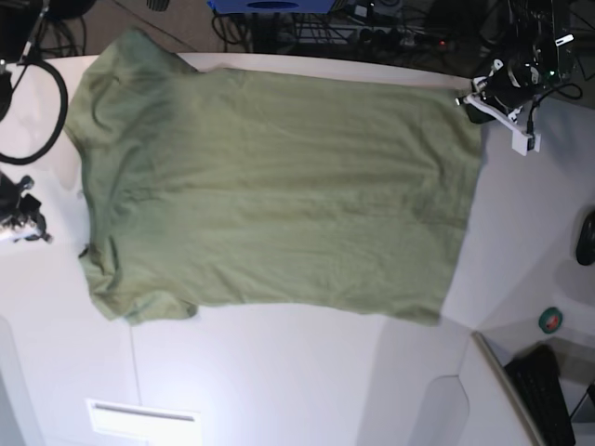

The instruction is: Layout the t-shirt on the table in an organized manner, then fold the t-shirt properly

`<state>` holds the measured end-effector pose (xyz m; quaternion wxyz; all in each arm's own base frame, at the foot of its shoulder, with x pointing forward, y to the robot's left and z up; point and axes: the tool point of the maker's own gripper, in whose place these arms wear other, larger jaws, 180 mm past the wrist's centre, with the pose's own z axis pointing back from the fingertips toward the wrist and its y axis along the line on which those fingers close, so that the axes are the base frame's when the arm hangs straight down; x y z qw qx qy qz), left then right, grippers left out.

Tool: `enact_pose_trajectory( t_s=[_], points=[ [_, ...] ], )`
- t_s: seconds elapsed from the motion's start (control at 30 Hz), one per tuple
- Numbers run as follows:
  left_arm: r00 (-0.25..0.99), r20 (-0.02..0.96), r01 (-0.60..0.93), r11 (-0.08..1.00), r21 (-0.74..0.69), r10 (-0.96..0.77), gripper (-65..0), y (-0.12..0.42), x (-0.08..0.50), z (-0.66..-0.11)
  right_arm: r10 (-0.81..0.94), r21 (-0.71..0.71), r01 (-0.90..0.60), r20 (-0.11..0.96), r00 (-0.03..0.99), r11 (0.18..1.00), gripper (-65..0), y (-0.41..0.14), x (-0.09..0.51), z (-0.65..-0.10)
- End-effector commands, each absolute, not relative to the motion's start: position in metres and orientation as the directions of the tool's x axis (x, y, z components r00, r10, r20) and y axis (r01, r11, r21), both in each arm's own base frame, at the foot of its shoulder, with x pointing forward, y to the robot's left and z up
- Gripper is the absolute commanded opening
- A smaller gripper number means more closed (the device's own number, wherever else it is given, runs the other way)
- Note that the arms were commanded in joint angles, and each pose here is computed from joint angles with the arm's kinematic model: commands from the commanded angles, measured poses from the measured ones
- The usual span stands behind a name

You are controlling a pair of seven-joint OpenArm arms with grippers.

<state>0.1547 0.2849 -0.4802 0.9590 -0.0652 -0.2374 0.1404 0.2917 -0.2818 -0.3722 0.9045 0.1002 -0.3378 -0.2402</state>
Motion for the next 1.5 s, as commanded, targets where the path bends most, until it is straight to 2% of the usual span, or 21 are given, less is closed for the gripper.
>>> enact_pose_trajectory(
  t_s=[0.0, 0.07, 0.1, 0.13, 0.17, 0.33, 0.63, 0.77, 0.97, 1.03, 1.1, 1.47],
  points=[
    [0.829, 0.473, -0.233, 0.953, -0.193, 0.298, -65.0, 0.288, 0.166, -0.472, -0.495, 0.368, 0.332, 0.612, 0.617, 0.869, -65.0, -0.278, 0.299, -0.351],
    [0.823, 0.481, -0.233, 0.951, -0.201, 0.303, -65.0, 0.286, 0.171, -0.471, -0.52, 0.381, 0.355, 0.585, 0.622, 0.854, -45.8, -0.269, 0.27, -0.356],
    [0.821, 0.483, -0.232, 0.951, -0.202, 0.303, -65.0, 0.286, 0.173, -0.47, -0.527, 0.378, 0.369, 0.584, 0.617, 0.849, -38.6, -0.268, 0.256, -0.356],
    [0.82, 0.486, -0.232, 0.951, -0.203, 0.303, -65.0, 0.286, 0.174, -0.47, -0.536, 0.38, 0.379, 0.577, 0.616, 0.844, -34.4, -0.262, 0.241, -0.358],
    [0.818, 0.488, -0.231, 0.951, -0.203, 0.303, -65.0, 0.286, 0.175, -0.469, -0.542, 0.378, 0.389, 0.57, 0.617, 0.84, -33.5, -0.256, 0.227, -0.362],
    [0.815, 0.493, -0.231, 0.951, -0.206, 0.304, -65.0, 0.285, 0.178, -0.468, -0.501, 0.355, 0.358, 0.524, 0.689, 0.864, -35.0, -0.238, 0.171, -0.395],
    [0.815, 0.493, -0.231, 0.951, -0.205, 0.304, -65.0, 0.286, 0.179, -0.468, -0.572, 0.367, 0.448, 0.394, 0.72, 0.816, -34.2, -0.225, 0.125, -0.434],
    [0.816, 0.492, -0.231, 0.951, -0.205, 0.305, -65.0, 0.286, 0.178, -0.469, -0.594, 0.351, 0.487, 0.342, 0.728, 0.8, -34.2, -0.234, 0.115, -0.46],
    [0.817, 0.489, -0.234, 0.95, -0.205, 0.307, -65.0, 0.287, 0.177, -0.47, -0.555, 0.306, 0.465, 0.38, 0.741, 0.831, -34.1, -0.253, 0.113, -0.45],
    [0.815, 0.49, -0.235, 0.95, -0.205, 0.307, -65.0, 0.287, 0.178, -0.469, -0.557, 0.296, 0.475, 0.362, 0.747, 0.829, -32.1, -0.257, 0.108, -0.456],
    [0.815, 0.492, -0.235, 0.95, -0.205, 0.307, -65.0, 0.287, 0.179, -0.469, -0.571, 0.298, 0.491, 0.335, 0.749, 0.819, -29.9, -0.256, 0.103, -0.464],
    [0.815, 0.49, -0.238, 0.95, -0.204, 0.309, -65.0, 0.288, 0.177, -0.469, -0.566, 0.334, 0.477, 0.264, 0.781, 0.813, -30.0, -0.23, 0.104, -0.486]
  ],
)
